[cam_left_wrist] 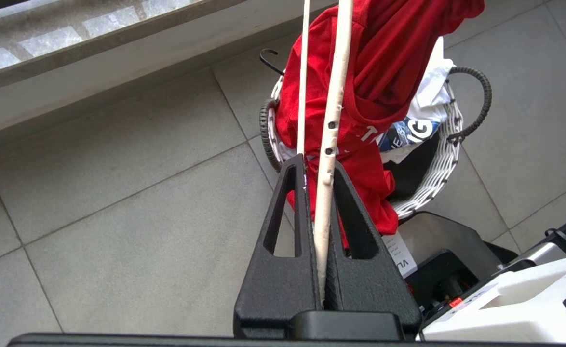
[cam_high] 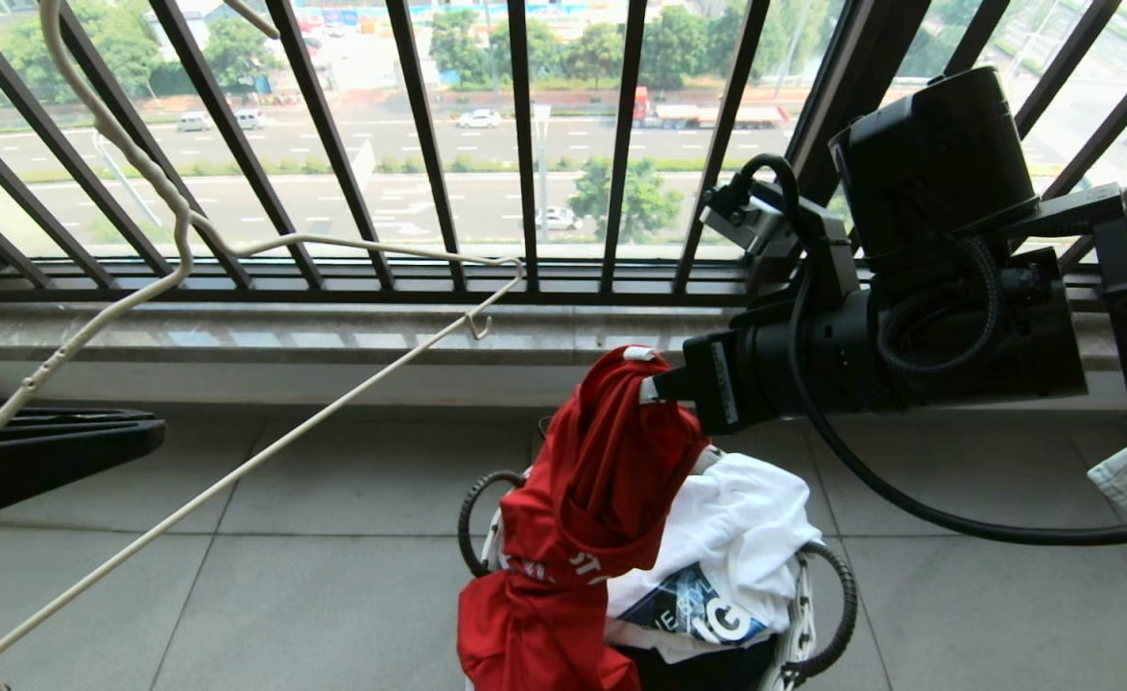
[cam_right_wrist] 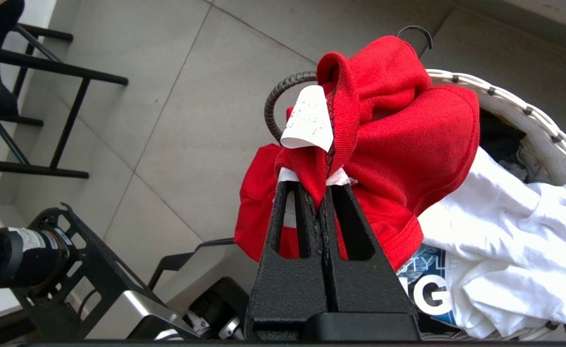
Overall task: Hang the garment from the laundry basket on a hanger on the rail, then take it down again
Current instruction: Pick up clothes from the basket
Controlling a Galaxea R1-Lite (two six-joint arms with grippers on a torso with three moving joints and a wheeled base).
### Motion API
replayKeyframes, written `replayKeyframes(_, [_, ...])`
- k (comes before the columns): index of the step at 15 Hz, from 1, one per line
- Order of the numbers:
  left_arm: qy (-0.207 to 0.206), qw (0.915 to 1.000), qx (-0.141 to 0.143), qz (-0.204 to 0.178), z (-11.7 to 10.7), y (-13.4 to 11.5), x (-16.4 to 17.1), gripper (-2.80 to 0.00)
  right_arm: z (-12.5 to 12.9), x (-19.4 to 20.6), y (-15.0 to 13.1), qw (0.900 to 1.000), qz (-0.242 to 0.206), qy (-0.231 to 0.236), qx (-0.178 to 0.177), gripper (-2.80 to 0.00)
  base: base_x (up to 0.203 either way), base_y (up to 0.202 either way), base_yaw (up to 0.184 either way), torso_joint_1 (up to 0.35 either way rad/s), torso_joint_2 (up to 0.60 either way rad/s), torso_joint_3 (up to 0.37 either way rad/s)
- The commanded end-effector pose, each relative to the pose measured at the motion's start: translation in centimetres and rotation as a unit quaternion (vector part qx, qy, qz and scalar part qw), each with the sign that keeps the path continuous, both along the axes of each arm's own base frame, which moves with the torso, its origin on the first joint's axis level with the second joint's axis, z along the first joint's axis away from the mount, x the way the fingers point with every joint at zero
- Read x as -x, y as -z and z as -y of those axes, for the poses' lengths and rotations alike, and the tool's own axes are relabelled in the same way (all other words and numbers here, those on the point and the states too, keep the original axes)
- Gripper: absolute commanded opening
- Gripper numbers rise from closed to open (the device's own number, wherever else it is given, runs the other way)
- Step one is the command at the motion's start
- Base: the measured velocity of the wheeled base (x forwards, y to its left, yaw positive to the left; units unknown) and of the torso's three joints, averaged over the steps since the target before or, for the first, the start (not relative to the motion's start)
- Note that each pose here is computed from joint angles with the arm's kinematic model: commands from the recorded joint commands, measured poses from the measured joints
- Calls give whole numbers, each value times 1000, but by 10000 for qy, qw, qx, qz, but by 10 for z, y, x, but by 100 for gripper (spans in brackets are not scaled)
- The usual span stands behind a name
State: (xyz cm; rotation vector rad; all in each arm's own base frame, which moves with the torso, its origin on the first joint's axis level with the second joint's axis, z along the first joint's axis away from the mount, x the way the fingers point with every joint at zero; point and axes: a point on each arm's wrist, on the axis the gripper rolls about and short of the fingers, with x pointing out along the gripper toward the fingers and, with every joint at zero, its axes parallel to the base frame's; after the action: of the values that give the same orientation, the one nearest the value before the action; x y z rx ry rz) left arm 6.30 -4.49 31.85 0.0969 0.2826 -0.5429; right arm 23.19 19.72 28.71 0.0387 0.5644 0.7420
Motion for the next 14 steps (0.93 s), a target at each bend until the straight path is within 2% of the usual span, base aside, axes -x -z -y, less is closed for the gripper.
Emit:
replayKeyframes(1, [-7, 9999, 73, 91, -4, -4, 5, -280, 0, 1, -9, 9998, 179, -66, -35, -280, 0, 0, 0, 0, 0, 0])
replayKeyframes(8, [-1, 9994, 217, 265, -12, -14, 16, -280, -3, 12, -30, 9977, 566, -318, -170, -280, 0, 0, 0, 0, 0, 0])
replayKeyframes(11, [-5, 9992, 247, 312, -21, -20, 28, -280, -16, 20, -30, 9966, 572, -561, -181, -280, 0, 0, 0, 0, 0, 0])
replayKeyframes(14, [0, 9991, 242, 345, -23, -20, 31, -280, -21, 16, -20, 9974, 436, -566, -49, -280, 0, 0, 0, 0, 0, 0])
